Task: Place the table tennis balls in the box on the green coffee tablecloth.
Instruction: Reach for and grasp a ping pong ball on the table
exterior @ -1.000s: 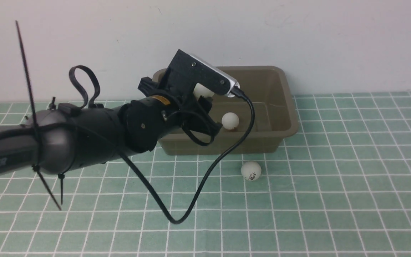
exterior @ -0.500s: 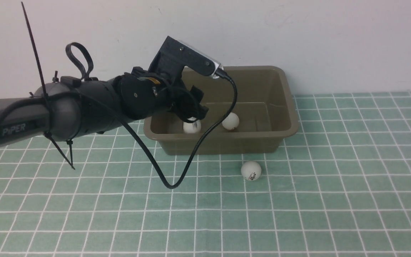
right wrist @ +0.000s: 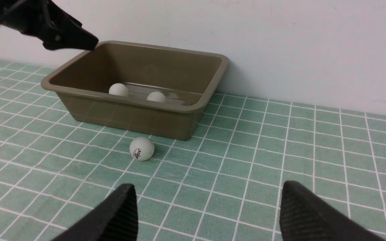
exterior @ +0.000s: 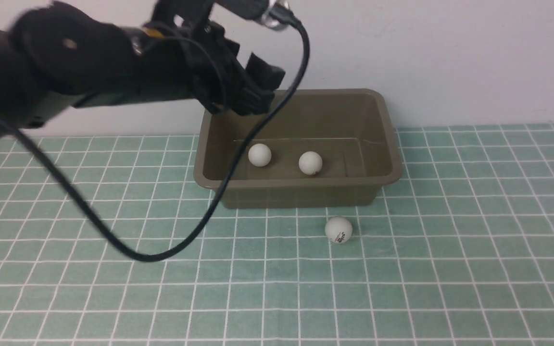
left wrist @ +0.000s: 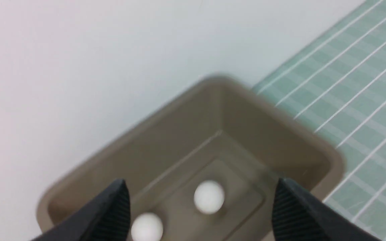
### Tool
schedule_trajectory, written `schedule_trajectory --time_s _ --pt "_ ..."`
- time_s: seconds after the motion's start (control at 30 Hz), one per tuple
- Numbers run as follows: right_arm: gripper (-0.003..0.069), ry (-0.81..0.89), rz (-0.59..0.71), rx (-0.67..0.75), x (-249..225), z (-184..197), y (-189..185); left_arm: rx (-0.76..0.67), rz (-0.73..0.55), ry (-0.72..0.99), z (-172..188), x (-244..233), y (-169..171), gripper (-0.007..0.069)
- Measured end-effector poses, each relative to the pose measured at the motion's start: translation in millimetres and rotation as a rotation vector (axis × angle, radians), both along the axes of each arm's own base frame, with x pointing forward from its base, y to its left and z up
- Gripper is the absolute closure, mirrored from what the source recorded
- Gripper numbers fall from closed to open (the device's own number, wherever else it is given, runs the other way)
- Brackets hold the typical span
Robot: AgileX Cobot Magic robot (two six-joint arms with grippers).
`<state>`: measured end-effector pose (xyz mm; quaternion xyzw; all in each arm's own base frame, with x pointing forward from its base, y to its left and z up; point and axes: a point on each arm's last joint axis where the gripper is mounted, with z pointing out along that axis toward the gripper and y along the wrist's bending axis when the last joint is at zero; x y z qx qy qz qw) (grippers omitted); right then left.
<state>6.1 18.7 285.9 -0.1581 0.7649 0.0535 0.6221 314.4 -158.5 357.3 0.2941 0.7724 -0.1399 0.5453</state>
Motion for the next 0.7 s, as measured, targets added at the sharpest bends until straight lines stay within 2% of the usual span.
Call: schedule_trajectory --time_s 0.13,0.27,0.4,0.57,0.7 --pt "0.0144 -0.010 0.082 0.015 0 2 7 -0.018 -0.083 -0.032 39 -41 11 0.0115" --pt "0.0144 0.020 0.195 -0.019 12 5 17 0.060 -0.132 -0.065 62 -78 26 0.0115" --pt "0.0144 0.051 0.293 -0.039 30 7 26 0.090 -0.053 -0.006 67 -92 43 0.0115" --pt "0.0144 0.032 0.338 -0.034 57 22 32 0.170 0.135 0.132 65 -107 68 0.0115" --pt "0.0144 0.049 0.382 -0.011 88 36 38 0.193 0.215 0.162 68 -119 80 0.0115"
